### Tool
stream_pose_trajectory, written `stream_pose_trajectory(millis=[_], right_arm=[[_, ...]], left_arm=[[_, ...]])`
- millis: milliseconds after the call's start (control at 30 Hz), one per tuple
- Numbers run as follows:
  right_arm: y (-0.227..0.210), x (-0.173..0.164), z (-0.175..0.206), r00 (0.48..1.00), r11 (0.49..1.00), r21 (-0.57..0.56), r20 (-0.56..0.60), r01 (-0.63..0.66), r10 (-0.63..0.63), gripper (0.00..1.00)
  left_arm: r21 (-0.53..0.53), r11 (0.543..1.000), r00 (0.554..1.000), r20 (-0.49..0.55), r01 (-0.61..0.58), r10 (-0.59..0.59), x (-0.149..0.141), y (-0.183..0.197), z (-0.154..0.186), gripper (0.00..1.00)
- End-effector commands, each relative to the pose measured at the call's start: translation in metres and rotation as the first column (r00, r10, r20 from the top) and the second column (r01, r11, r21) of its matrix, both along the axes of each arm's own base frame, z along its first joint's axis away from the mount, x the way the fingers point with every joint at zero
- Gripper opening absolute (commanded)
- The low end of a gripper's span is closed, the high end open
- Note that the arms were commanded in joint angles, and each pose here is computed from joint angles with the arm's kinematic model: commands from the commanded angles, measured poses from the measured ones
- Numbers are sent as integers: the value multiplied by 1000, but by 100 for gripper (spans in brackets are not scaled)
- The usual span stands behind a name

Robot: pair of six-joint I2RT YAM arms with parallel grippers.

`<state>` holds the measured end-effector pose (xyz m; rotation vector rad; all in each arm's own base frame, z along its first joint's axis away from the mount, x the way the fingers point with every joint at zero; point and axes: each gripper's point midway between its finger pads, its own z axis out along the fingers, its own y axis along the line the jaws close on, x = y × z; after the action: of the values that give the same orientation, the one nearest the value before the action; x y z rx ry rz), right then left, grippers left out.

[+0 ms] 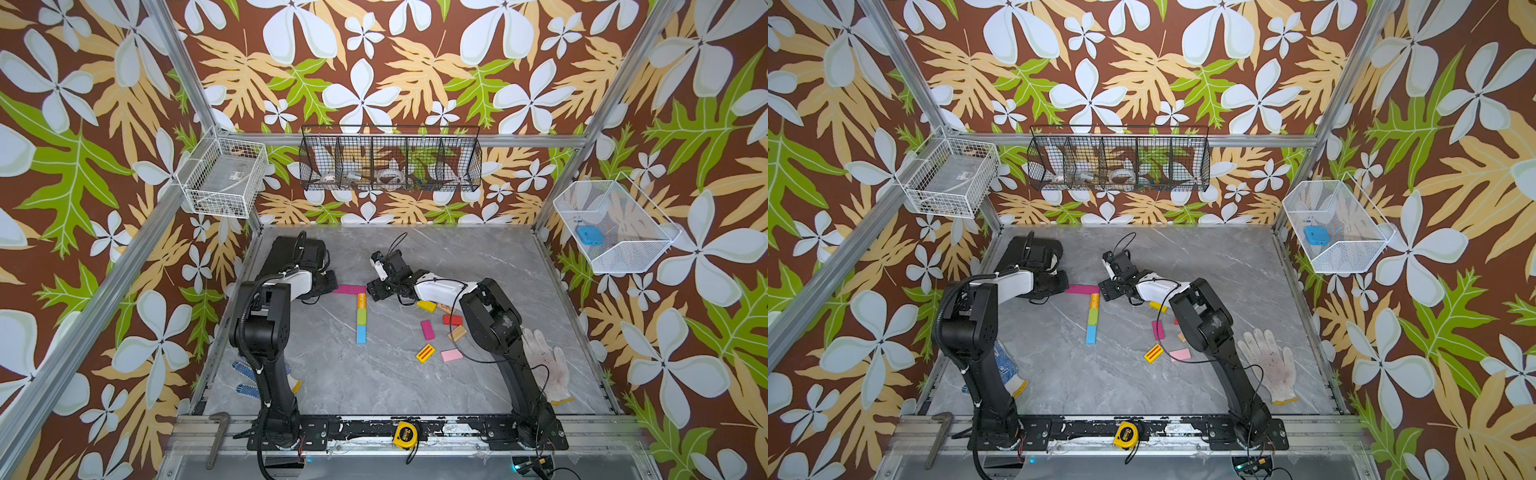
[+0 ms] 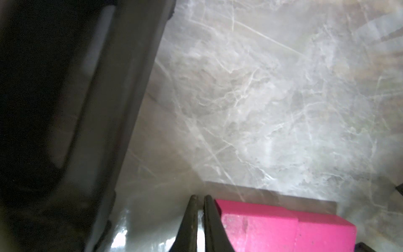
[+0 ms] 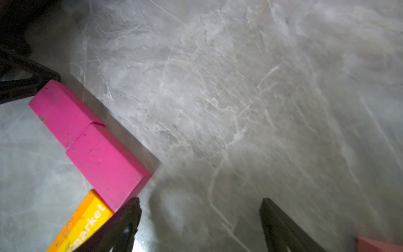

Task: Assemble the number 7 with building blocks
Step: Adjust the building block at the center of the board.

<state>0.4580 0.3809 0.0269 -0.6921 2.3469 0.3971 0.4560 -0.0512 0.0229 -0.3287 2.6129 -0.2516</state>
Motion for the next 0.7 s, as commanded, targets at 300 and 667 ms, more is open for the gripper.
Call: stream_pose_trajectory(millis=[300,667], right_arm=[[-6,-15,-19,997,999,-37,-78,-13,10,86],[-7,-15,-20,997,999,-37,-79,-13,10,86]], left_arm=[[0,1000,998,-58,2,-2,-14,0,-7,13],[24,1000,998,-54,-17,18,-13,5,-5,13]])
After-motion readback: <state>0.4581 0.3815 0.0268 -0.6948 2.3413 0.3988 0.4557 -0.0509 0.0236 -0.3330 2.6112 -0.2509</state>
